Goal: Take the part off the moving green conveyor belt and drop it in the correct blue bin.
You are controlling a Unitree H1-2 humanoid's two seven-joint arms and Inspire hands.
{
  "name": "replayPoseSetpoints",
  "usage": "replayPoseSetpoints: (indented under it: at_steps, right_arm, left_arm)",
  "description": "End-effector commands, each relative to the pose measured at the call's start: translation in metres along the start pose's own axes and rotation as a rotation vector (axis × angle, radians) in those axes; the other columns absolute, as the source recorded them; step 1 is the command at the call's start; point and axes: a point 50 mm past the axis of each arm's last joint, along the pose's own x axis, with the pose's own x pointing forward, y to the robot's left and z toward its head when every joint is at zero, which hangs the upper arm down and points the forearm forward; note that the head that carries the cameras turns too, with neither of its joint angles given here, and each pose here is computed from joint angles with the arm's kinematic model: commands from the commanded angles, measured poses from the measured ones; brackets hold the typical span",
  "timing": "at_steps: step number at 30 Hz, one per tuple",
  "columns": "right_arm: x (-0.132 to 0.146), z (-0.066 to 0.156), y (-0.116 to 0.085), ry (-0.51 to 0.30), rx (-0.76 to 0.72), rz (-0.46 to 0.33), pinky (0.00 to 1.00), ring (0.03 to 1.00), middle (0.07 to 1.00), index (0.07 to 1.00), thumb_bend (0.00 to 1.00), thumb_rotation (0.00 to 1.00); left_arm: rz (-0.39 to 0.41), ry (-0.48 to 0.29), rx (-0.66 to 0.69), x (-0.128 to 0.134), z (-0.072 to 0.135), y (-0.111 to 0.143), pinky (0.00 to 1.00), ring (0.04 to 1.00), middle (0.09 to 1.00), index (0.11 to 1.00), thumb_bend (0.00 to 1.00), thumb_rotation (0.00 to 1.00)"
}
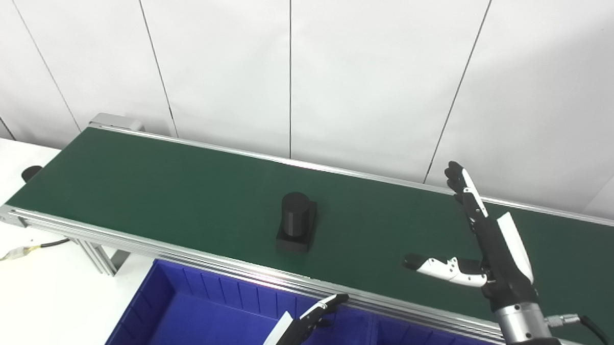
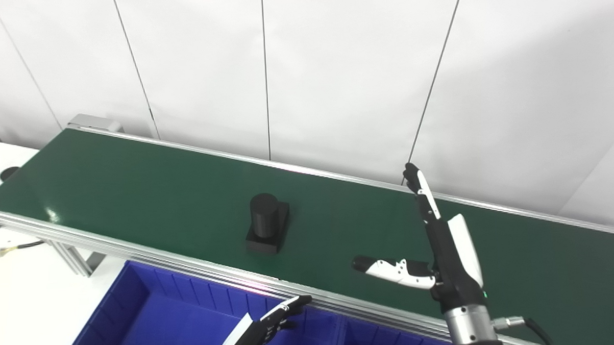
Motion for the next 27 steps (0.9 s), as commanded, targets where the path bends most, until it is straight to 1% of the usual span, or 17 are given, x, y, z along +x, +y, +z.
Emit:
replayPoseSetpoints:
  at_steps: [1, 3, 5, 6, 10, 14, 17, 19, 21, 25, 26, 27]
  right_arm:
    - [0.013, 0.011, -0.002, -0.024, 0.008, -0.02, 0.94, 0.951, 0.971, 0.995, 0.96, 0.46]
    - [0.021, 0.006, 0.001, -0.002, -0.02, -0.01, 0.92, 0.951, 0.968, 0.986, 0.97, 0.48]
    - [0.031, 0.001, 0.004, 0.021, -0.063, 0.0, 0.82, 0.917, 0.951, 0.971, 0.98, 0.52]
    - [0.035, 0.0, 0.006, 0.03, -0.076, 0.004, 0.82, 0.915, 0.95, 0.97, 0.99, 0.52]
    - [0.052, -0.006, 0.012, 0.061, -0.114, 0.027, 0.74, 0.881, 0.942, 0.97, 1.0, 0.54]
    - [0.068, -0.009, 0.017, 0.079, -0.147, 0.043, 0.72, 0.869, 0.938, 0.965, 1.0, 0.55]
    - [0.081, -0.009, 0.023, 0.105, -0.149, 0.063, 0.71, 0.887, 0.967, 0.97, 1.0, 0.55]
    - [0.086, -0.009, 0.026, 0.118, -0.145, 0.075, 0.68, 0.882, 0.984, 0.973, 1.0, 0.54]
    - [0.093, -0.009, 0.031, 0.131, -0.148, 0.086, 0.63, 0.858, 0.997, 0.978, 1.0, 0.54]
    - [0.103, -0.012, 0.04, 0.146, -0.146, 0.106, 0.65, 0.876, 1.0, 0.969, 1.0, 0.52]
    - [0.105, -0.012, 0.042, 0.142, -0.153, 0.111, 0.7, 0.89, 0.982, 0.968, 1.0, 0.52]
    - [0.108, -0.012, 0.045, 0.142, -0.154, 0.119, 0.72, 0.897, 0.973, 0.967, 1.0, 0.52]
  left_arm:
    - [0.013, -0.067, 0.016, 0.006, 0.01, 0.001, 0.86, 0.918, 0.935, 0.894, 0.95, 0.44]
    - [0.014, -0.068, 0.014, 0.006, 0.01, 0.001, 0.86, 0.915, 0.933, 0.894, 0.94, 0.45]
    - [0.014, -0.07, 0.01, 0.006, 0.01, 0.001, 0.86, 0.911, 0.931, 0.893, 0.94, 0.45]
    - [0.014, -0.072, 0.009, 0.006, 0.01, 0.0, 0.86, 0.91, 0.931, 0.892, 0.94, 0.45]
    - [0.007, -0.077, 0.012, 0.006, 0.011, 0.0, 0.86, 0.908, 0.932, 0.891, 0.94, 0.45]
    - [-0.003, -0.073, 0.016, 0.004, 0.012, -0.001, 0.86, 0.91, 0.933, 0.888, 0.94, 0.46]
    - [-0.012, -0.068, 0.02, 0.004, 0.012, -0.001, 0.87, 0.912, 0.934, 0.885, 0.94, 0.47]
    - [-0.014, -0.068, 0.021, 0.003, 0.012, -0.002, 0.86, 0.91, 0.933, 0.885, 0.94, 0.47]
    - [-0.014, -0.069, 0.018, 0.003, 0.012, -0.002, 0.86, 0.908, 0.933, 0.885, 0.94, 0.47]
    - [-0.015, -0.074, 0.024, 0.002, 0.01, -0.002, 0.84, 0.897, 0.922, 0.881, 0.94, 0.47]
    - [-0.016, -0.074, 0.028, 0.001, 0.01, -0.002, 0.84, 0.895, 0.92, 0.881, 0.94, 0.47]
    - [-0.017, -0.072, 0.032, 0.001, 0.01, -0.002, 0.84, 0.894, 0.919, 0.881, 0.94, 0.48]
